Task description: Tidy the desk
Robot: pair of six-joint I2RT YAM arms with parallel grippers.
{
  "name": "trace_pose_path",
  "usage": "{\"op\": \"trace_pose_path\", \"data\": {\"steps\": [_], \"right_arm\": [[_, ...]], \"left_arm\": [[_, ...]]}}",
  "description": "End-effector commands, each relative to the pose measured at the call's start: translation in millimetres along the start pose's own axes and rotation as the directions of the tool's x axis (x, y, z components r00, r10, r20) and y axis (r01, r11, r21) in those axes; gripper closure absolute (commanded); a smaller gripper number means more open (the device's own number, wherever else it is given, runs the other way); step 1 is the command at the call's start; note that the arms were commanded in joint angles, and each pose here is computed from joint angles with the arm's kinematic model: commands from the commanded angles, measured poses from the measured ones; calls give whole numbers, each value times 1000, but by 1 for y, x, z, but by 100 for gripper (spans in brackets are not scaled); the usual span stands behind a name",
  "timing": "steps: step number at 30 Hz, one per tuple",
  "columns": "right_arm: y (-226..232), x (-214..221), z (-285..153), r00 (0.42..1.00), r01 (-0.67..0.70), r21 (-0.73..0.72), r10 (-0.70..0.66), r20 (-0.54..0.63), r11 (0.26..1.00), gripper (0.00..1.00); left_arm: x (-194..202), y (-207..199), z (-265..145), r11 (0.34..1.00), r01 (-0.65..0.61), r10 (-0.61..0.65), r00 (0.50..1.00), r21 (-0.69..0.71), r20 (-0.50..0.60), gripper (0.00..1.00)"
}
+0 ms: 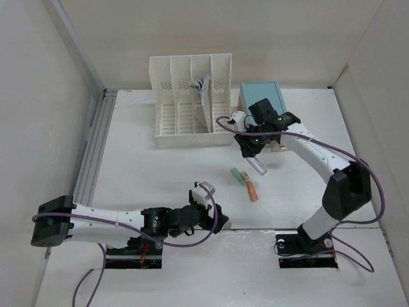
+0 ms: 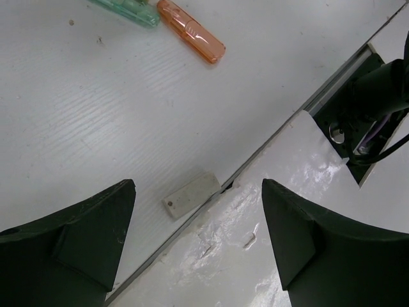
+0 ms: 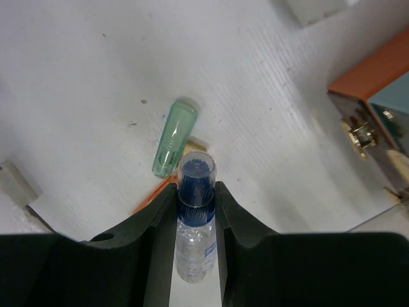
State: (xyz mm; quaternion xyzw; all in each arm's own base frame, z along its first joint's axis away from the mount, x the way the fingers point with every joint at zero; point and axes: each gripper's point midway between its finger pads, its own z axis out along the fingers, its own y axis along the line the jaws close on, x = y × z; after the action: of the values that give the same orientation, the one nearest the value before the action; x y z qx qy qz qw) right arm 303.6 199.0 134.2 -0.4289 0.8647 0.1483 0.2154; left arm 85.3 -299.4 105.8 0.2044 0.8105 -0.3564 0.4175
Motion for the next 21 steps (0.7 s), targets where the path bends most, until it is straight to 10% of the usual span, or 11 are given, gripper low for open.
{"op": "trace_pose_path", "data": {"steps": [1, 21], "right_arm": [[9, -37, -39, 987, 76, -5, -75, 142, 997, 100], [-108, -79, -147, 889, -134, 407, -72, 453, 904, 100]], "left_arm": [[-14, -12, 2, 1000, -1, 0, 1000, 17, 30, 22], [-15, -18, 7, 1000, -12, 12, 1000, 21, 21, 22]]}}
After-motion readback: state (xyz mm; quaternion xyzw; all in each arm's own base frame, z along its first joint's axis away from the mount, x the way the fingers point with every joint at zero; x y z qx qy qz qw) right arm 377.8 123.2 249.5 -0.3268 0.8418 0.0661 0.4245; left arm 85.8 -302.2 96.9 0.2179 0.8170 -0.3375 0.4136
